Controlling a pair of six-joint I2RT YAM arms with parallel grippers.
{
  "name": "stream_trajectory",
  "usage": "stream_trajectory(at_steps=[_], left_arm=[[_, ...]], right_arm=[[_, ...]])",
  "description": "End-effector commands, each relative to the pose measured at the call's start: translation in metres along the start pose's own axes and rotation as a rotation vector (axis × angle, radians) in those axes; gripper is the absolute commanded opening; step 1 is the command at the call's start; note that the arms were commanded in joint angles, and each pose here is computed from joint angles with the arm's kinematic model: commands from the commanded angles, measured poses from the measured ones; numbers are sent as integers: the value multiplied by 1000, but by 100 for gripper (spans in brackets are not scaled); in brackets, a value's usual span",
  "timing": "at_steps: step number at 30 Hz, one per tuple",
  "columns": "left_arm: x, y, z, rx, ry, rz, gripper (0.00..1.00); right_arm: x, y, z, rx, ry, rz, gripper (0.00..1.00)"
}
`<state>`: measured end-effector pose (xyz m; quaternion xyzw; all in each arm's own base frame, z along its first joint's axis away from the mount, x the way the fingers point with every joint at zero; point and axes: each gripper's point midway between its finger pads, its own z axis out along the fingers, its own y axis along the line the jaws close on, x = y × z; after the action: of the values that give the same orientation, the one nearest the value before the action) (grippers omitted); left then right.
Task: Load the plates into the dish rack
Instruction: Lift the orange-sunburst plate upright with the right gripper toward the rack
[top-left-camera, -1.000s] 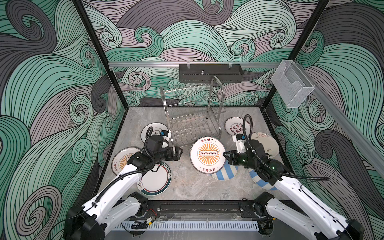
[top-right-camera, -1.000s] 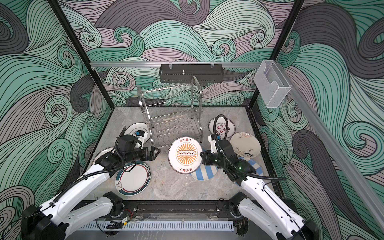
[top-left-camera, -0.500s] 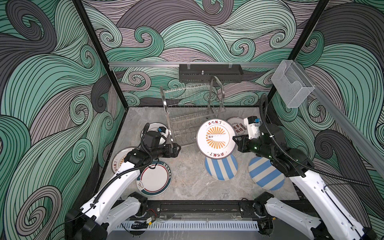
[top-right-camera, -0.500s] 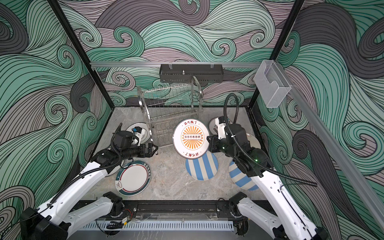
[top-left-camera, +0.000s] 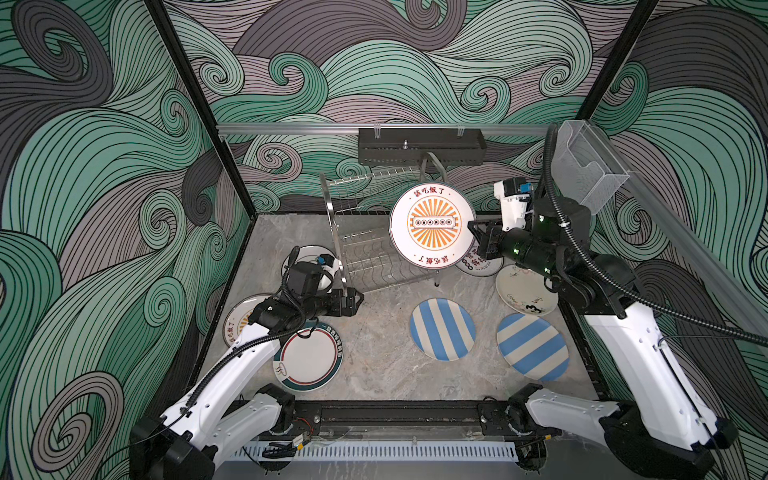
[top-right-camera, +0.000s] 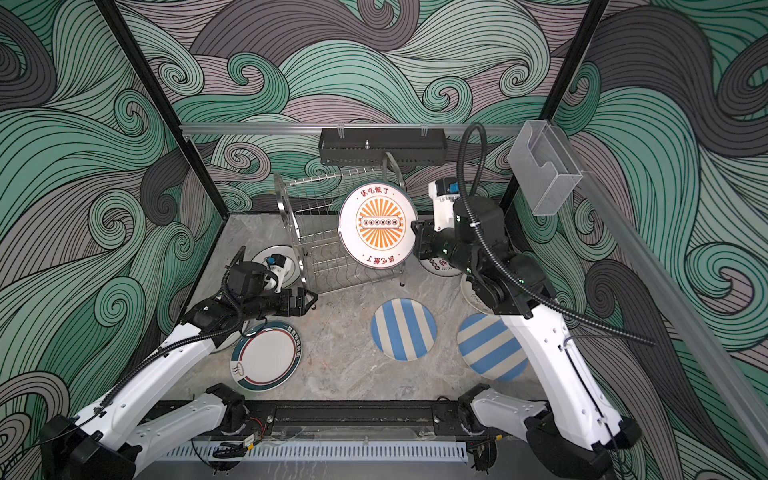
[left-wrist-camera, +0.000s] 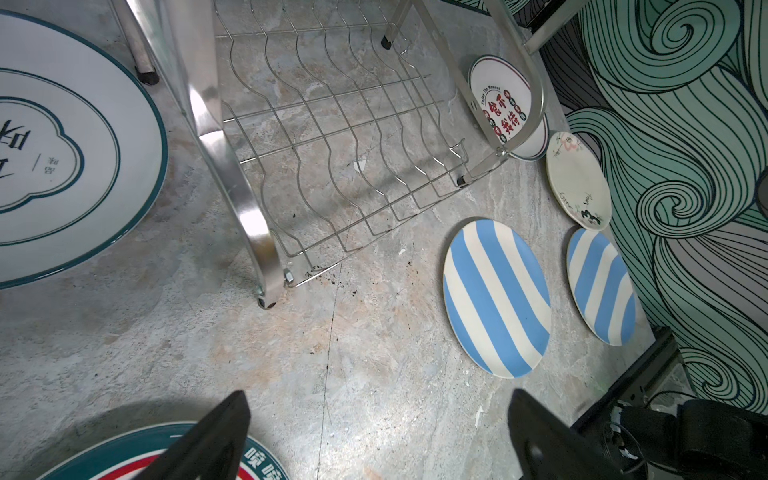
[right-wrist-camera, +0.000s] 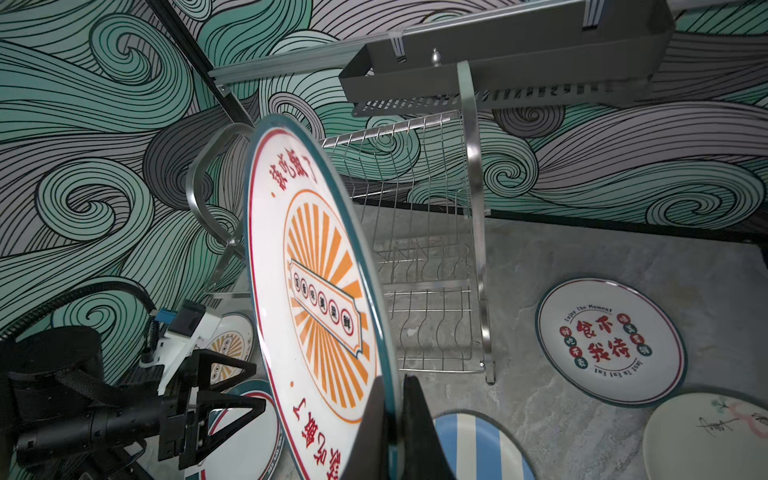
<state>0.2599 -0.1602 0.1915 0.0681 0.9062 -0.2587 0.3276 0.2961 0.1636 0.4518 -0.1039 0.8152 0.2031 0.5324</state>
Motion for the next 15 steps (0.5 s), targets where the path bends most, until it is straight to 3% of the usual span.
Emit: stream_trajectory(at_steps=[1,15], left_arm=[[-3,-3,-3,12,3,9,99],[8,6,-6,-18,7,8,98]], right_arm=[[-52,-7,-8,87,-151,-46,0],[-122,-34,33,487,-270,-185,0]])
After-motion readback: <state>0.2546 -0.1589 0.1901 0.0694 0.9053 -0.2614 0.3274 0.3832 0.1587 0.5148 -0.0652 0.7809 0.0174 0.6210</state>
